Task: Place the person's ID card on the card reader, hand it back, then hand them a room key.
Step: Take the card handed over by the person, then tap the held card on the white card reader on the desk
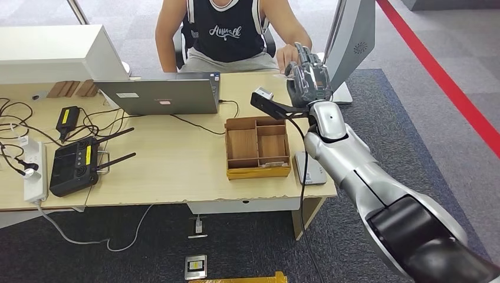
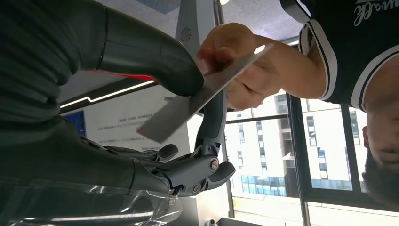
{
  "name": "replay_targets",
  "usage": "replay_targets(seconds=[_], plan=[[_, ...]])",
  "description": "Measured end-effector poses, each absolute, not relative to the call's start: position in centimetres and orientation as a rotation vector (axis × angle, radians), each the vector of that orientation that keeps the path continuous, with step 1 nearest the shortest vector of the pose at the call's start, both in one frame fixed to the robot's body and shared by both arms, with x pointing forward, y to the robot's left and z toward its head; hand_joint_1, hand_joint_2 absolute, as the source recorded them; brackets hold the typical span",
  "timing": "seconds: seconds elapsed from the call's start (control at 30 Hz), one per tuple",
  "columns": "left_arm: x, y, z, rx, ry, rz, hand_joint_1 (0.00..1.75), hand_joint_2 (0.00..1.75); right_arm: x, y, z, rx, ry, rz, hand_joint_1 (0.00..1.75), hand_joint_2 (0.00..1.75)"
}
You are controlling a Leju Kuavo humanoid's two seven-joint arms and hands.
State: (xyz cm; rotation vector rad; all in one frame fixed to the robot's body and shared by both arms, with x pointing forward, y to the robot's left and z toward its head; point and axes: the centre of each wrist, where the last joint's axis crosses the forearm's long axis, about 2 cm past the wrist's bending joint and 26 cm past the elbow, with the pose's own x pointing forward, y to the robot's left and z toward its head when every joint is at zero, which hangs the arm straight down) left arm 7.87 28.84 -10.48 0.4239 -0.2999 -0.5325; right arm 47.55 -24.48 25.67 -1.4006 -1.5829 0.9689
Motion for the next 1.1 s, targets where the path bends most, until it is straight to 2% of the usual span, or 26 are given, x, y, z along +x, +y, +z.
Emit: replay_targets(seconds=[1.1], plan=[[7.83, 28.83, -10.48, 0.433, -0.282, -0.505, 0.00, 0.00, 47.53, -23.88, 25.54, -1.381, -1.573, 1.012, 1.75, 1.75]])
